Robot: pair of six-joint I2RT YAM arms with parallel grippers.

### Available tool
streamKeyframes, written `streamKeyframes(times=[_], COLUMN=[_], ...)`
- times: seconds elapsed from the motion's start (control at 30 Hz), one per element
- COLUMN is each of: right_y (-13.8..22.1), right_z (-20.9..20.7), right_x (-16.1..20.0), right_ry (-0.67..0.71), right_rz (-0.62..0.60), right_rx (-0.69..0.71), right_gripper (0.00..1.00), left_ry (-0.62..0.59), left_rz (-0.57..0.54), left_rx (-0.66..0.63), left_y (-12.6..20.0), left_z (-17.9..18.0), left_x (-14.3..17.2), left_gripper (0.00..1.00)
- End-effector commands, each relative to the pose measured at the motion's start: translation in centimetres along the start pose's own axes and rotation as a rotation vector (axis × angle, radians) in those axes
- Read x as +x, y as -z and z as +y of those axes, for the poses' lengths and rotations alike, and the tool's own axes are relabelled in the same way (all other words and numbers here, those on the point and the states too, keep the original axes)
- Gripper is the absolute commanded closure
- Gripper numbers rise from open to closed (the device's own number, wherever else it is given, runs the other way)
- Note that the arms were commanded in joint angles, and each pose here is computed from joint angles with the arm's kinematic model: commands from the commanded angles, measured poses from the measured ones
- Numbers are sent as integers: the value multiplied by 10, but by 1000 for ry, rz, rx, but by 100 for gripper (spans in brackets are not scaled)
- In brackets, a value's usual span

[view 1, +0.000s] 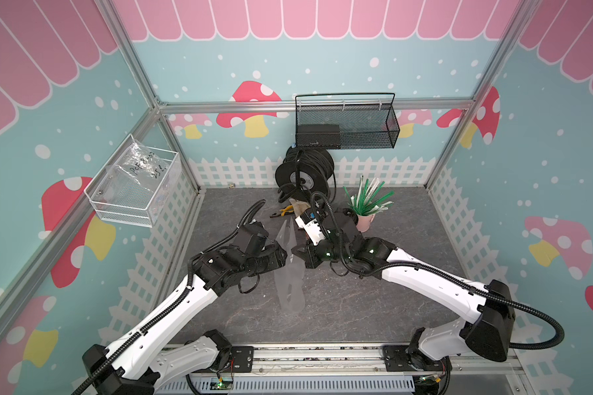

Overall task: Pack milk tea into plastic carrier bags
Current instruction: Adjust the plastic carrier bag at the center of the board.

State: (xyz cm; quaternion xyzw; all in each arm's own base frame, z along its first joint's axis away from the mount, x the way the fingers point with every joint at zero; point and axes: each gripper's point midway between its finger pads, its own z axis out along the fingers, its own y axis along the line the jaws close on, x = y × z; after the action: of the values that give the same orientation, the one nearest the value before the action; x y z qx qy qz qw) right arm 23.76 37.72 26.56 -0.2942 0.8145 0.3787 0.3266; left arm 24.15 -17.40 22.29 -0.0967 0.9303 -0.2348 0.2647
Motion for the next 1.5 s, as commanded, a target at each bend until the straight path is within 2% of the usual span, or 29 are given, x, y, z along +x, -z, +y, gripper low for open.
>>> streamKeyframes(times=[0.0, 0.07, 0.1, 0.33, 0.47, 0.53, 0.6, 0.7, 0.77, 0.93, 1.0, 1.03, 1.13, 1.2, 1.3, 1.33, 1.37, 1.47], right_y=[7, 8, 8, 15, 15, 19, 25, 32, 32, 33, 36, 39, 42, 41, 39, 37, 36, 35], right_z=[3, -1, -4, -19, -19, -20, -17, -14, -12, -3, -1, -1, 1, 0, -5, -6, -7, -9], right_x=[-1, 2, 4, 9, 10, 10, 10, 7, 5, -3, -7, -9, -12, -10, -6, -5, -3, -4], right_ry=[32, 33, 30, 17, 9, -14, -27, -30, -30, -29, -28, -26, -17, -15, -16, -16, -17, -16], right_rz=[-5, 6, 12, 30, 49, 57, 67, 53, 49, 41, 37, 36, 35, 44, 55, 59, 64, 65], right_rx=[6, 31, 46, 135, 141, 156, 151, 148, 140, 105, 107, 113, 113, 116, 134, 139, 142, 149], right_gripper=[100, 100, 100, 100, 100, 100, 100, 100, 100, 100, 100, 100, 100, 100, 100, 100, 100, 100], left_ry=[-55, -41, -33, -7, -9, -7, 2, 8, 12, 15, 17, 19, 18, 15, 12, 9, 4, -19], left_rz=[33, 23, 14, -3, 24, 31, 36, 28, 25, 31, 32, 31, 39, 44, 46, 49, 52, 58], left_rx=[-5, -1, 1, 40, 45, 42, 49, 77, 90, 92, 95, 99, 106, 110, 113, 115, 126, 157], left_y=[5, 9, 12, 26, 22, 21, 21, 24, 25, 23, 23, 23, 22, 22, 21, 21, 22, 27], left_z=[3, 5, 6, 7, 6, 8, 8, 4, 1, 1, 1, 0, -1, -2, -2, -3, -5, -12], left_x=[1, -4, -6, -12, -8, -6, -4, -4, -6, -5, -5, -5, -4, -3, -2, -2, -2, -2], left_gripper=[49, 68, 73, 81, 94, 95, 94, 72, 65, 68, 60, 59, 60, 69, 68, 64, 54, 45])
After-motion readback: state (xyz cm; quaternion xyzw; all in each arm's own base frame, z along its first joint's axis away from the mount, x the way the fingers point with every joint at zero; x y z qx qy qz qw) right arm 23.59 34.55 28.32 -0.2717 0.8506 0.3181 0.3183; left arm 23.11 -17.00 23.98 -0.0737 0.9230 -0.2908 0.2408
